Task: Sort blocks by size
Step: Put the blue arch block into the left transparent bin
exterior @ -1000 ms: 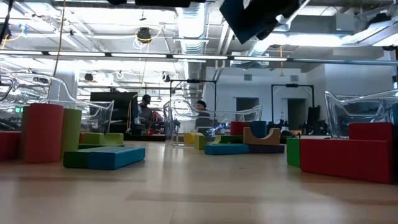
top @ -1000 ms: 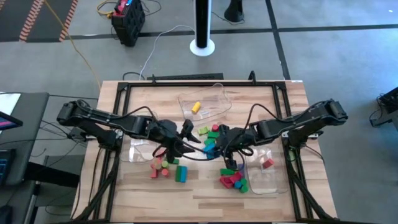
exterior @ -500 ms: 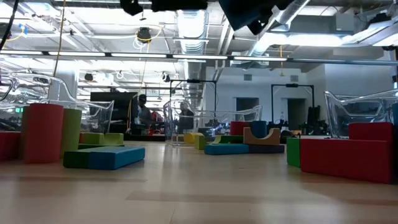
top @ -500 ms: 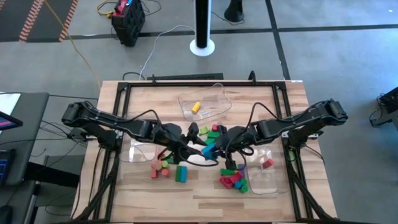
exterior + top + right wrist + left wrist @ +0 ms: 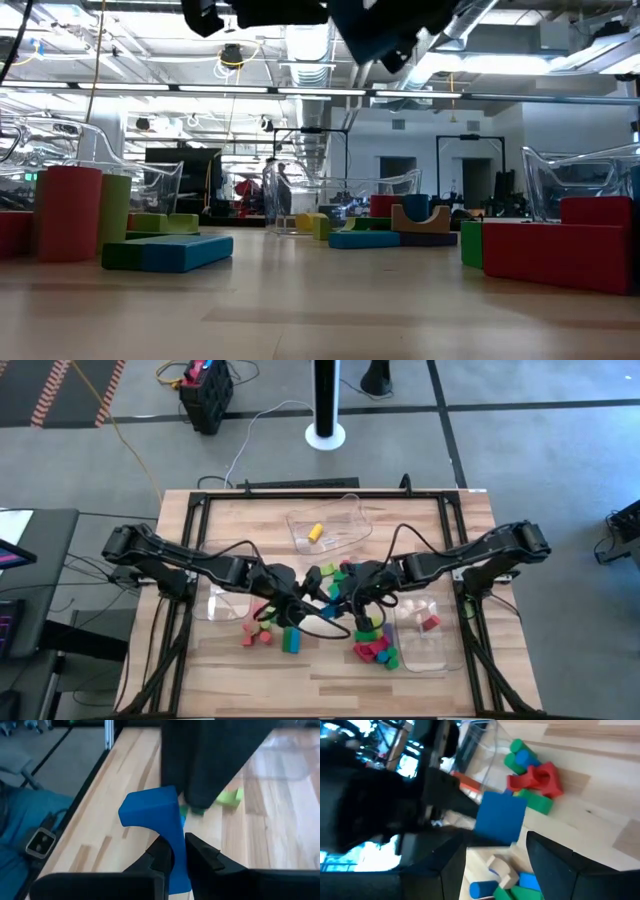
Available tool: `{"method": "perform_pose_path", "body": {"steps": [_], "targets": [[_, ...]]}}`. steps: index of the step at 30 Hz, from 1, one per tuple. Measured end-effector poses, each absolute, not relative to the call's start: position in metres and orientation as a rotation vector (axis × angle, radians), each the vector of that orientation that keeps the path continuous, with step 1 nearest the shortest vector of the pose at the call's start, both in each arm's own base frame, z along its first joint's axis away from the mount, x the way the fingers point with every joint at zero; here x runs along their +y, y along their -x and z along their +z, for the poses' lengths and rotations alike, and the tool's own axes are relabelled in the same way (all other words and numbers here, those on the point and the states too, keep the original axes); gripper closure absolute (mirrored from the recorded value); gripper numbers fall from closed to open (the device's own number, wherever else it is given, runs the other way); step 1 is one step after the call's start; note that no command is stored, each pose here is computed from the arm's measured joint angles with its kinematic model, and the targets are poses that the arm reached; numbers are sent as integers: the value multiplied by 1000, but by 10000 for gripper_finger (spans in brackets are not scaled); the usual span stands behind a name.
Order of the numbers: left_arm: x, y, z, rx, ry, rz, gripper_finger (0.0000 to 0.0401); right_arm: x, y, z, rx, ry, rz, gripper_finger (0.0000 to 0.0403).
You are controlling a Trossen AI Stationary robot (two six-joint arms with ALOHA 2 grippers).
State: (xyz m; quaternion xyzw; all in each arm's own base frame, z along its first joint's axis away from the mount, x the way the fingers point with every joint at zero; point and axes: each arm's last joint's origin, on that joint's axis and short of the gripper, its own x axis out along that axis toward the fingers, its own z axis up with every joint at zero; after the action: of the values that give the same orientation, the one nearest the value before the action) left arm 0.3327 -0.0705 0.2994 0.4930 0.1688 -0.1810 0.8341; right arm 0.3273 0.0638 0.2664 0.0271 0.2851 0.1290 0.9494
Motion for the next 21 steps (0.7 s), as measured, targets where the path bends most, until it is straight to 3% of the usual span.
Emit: {"method": "perform_pose_path", "body": {"steps": [14, 21], "targets": [[-73, -340, 291, 344, -1089, -411, 202, 56, -332, 264, 579, -79, 291, 332], [-73, -340, 291, 335, -1086, -429, 243, 55, -333, 264, 575, -83, 293, 332]]}}
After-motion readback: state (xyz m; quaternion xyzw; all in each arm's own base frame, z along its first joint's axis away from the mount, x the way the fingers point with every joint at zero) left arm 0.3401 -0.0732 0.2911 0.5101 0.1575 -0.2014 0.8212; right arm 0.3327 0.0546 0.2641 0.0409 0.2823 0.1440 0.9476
